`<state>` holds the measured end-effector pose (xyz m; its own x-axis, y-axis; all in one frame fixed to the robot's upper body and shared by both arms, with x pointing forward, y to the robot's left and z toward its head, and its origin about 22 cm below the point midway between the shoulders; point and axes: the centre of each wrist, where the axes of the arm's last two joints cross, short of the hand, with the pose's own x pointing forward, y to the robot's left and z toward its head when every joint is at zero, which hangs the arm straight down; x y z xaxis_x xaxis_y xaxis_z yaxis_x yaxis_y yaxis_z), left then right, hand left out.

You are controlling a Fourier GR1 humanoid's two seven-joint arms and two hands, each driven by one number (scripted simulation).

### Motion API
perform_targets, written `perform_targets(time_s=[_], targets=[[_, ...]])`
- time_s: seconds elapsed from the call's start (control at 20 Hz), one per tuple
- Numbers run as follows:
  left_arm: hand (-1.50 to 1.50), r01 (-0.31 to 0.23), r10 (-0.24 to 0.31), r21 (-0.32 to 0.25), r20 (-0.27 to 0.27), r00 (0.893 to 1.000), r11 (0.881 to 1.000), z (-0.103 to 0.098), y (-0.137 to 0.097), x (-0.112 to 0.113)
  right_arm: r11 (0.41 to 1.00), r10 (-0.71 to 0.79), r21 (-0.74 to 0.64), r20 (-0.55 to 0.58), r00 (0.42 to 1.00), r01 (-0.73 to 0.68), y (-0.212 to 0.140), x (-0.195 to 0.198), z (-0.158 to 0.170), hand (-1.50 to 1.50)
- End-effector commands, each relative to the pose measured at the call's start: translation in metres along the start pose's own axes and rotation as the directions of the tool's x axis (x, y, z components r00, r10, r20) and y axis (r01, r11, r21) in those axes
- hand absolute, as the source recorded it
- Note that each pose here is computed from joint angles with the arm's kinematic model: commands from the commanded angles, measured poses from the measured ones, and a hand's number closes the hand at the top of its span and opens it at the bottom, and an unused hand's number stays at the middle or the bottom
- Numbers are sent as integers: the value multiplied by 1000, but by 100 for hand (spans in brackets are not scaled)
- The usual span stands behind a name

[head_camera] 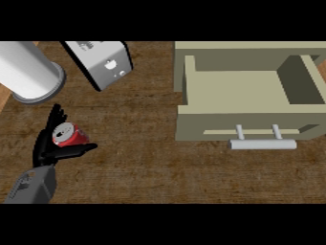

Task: Pick up the can, place it into the drawer and close the drawer

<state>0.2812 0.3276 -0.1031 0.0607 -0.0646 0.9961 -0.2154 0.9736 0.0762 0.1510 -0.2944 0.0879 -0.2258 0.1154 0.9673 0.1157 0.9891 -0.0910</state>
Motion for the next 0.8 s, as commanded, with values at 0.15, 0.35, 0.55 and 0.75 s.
perform_targets(time_s=[0.15, 0.35, 0.55, 0.75], targets=[[-150, -35, 36, -46, 24, 999, 998, -16, -3, 5, 1000, -2, 6, 0, 1000, 2, -3, 13, 2, -150], [150, -45, 47, -76, 30, 998, 996, -6, -10, 7, 1000, 4, -10, -6, 1000, -4, -11, 12, -2, -150], [150, -109, 113, -79, 49, 992, 991, -8, -26, -2, 1000, -9, -2, 2, 1000, 9, -20, 16, 6, -150], [150, -124, 132, -120, 59, 989, 985, -9, -44, 18, 1000, -1, -7, 18, 1000, 1, -21, -7, 11, -150]])
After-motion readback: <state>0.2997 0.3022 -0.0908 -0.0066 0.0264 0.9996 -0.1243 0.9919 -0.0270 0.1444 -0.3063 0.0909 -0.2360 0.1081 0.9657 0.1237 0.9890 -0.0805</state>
